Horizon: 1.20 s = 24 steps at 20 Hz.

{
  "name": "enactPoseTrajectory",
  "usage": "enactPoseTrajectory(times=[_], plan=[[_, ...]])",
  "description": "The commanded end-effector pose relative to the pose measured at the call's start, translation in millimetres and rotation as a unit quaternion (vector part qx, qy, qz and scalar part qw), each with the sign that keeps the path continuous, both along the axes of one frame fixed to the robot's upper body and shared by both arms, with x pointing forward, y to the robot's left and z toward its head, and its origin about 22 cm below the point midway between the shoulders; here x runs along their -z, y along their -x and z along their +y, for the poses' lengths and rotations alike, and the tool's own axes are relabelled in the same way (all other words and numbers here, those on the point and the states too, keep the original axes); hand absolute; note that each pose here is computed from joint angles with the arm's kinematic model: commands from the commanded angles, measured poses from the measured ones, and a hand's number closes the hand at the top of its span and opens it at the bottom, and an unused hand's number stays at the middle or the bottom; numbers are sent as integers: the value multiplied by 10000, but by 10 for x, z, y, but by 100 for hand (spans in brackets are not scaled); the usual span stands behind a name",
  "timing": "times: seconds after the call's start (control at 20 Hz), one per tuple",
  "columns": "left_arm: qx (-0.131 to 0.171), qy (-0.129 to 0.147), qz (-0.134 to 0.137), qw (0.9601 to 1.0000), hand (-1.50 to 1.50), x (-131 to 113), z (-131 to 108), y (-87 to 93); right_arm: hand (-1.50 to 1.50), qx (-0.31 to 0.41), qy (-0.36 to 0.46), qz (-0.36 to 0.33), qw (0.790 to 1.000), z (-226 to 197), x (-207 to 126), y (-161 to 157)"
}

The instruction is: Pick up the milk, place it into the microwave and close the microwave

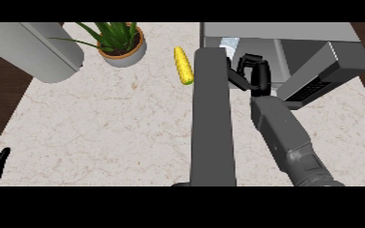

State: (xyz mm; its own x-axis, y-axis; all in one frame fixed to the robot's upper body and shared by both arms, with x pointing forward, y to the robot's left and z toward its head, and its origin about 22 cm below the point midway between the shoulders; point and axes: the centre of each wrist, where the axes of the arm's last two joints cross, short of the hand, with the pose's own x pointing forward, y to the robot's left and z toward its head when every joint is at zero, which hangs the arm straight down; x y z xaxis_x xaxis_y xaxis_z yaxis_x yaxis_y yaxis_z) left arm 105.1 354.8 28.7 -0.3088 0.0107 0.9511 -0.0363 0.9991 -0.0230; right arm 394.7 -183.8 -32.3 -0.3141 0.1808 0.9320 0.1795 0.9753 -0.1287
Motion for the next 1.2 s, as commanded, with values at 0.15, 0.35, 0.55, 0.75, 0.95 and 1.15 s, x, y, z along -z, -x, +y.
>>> enactPoseTrajectory(times=[0.15, 0.35, 0.55, 0.75, 0.95, 1.15], plan=[[25, 67, -26, 10000, -150, -35, -53, -100, 150, 314, 796, -322, 9958, -13, -174, -170], [175, 66, -32, 9998, -150, 15, -22, -26, 150, 566, 2033, -456, 9764, 65, -125, -147], [173, 34, 56, 9998, -150, 88, 69, -48, 150, 938, 2271, -458, 9683, 31, -325, -279], [201, -112, 4, 9997, -150, -75, 110, -211, 150, 1462, 2412, -312, 9589, -124, -317, -278], [230, -28, 51, 9997, -150, 46, 53, -280, 150, 1706, 2237, -349, 9590, -58, -388, -319], [334, -38, -11, 9994, -150, 15, 147, -251, 150, 1943, 2247, -224, 9546, -321, -442, -342]])
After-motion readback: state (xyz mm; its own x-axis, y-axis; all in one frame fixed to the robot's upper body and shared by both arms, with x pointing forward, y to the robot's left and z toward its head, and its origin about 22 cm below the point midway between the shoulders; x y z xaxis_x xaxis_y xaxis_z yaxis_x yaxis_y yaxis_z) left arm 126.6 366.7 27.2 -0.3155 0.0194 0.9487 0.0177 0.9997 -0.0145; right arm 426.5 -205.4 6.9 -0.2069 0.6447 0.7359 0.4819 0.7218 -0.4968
